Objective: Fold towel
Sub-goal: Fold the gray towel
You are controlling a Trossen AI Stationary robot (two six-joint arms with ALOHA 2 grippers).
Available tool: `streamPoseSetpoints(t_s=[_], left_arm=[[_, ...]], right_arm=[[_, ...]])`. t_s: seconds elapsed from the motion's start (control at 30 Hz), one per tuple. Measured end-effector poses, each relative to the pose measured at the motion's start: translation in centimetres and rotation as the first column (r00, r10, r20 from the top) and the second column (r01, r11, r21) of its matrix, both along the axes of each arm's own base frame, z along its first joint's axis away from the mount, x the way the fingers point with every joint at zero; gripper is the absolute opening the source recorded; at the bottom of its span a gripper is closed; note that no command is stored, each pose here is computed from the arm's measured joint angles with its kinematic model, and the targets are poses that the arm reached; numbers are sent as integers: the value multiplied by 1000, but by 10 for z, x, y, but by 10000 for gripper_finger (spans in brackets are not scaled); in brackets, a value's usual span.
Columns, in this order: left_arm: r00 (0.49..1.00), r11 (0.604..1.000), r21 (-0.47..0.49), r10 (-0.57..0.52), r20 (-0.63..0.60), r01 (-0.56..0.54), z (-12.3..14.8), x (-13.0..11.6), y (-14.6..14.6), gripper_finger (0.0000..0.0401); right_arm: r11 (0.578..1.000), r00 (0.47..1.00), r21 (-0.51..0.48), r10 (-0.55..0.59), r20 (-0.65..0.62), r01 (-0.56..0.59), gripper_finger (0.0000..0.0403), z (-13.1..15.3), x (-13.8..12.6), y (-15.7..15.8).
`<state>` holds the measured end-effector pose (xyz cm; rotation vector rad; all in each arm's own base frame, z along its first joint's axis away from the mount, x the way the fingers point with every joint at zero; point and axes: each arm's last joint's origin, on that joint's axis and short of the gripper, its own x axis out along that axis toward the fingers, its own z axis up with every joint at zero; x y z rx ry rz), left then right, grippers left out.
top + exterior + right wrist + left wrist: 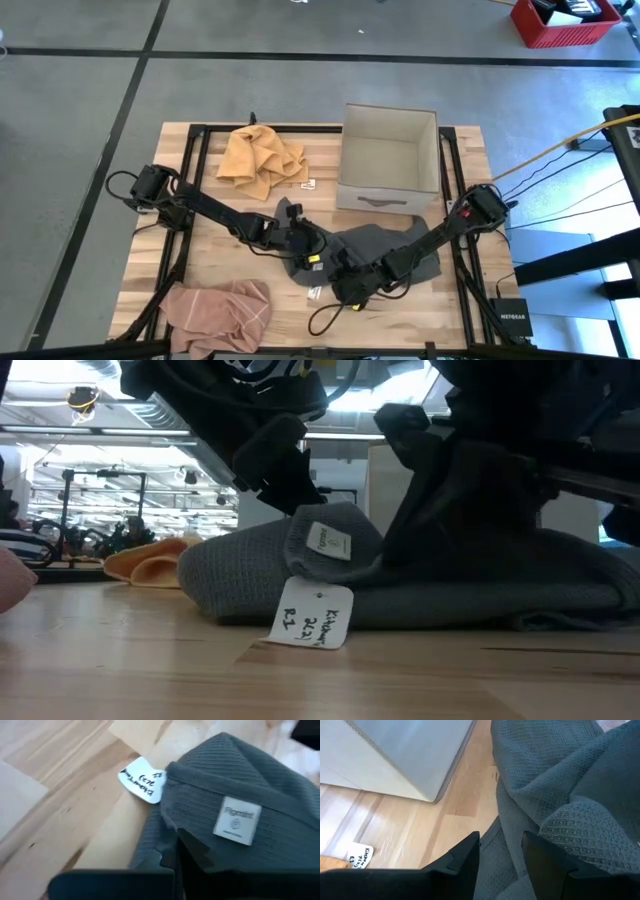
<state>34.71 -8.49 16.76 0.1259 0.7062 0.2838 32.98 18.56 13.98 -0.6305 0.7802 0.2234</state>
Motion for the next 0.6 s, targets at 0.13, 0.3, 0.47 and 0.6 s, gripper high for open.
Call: streamPoseSetpoints(t_s=[0.13, 0.3, 0.47, 0.6], left_arm=[[1000, 999, 15, -28, -7, 28, 2, -2, -5, 139], [998, 997, 52, -56, -36, 58, 34, -14, -19, 139], [999, 996, 80, -39, -4, 40, 77, -39, -29, 139], [999, 999, 28, -22, 36, 21, 96, -58, -33, 139]], right_arm=[[996, 998, -59, -65, 16, 66, 6, 10, -7, -2], [984, 980, -76, -150, 129, 161, 4, 56, -28, -3], [976, 942, 18, -213, 258, 216, 3, 119, -63, -12], [963, 909, 181, -251, 331, 200, 3, 167, -95, -21]])
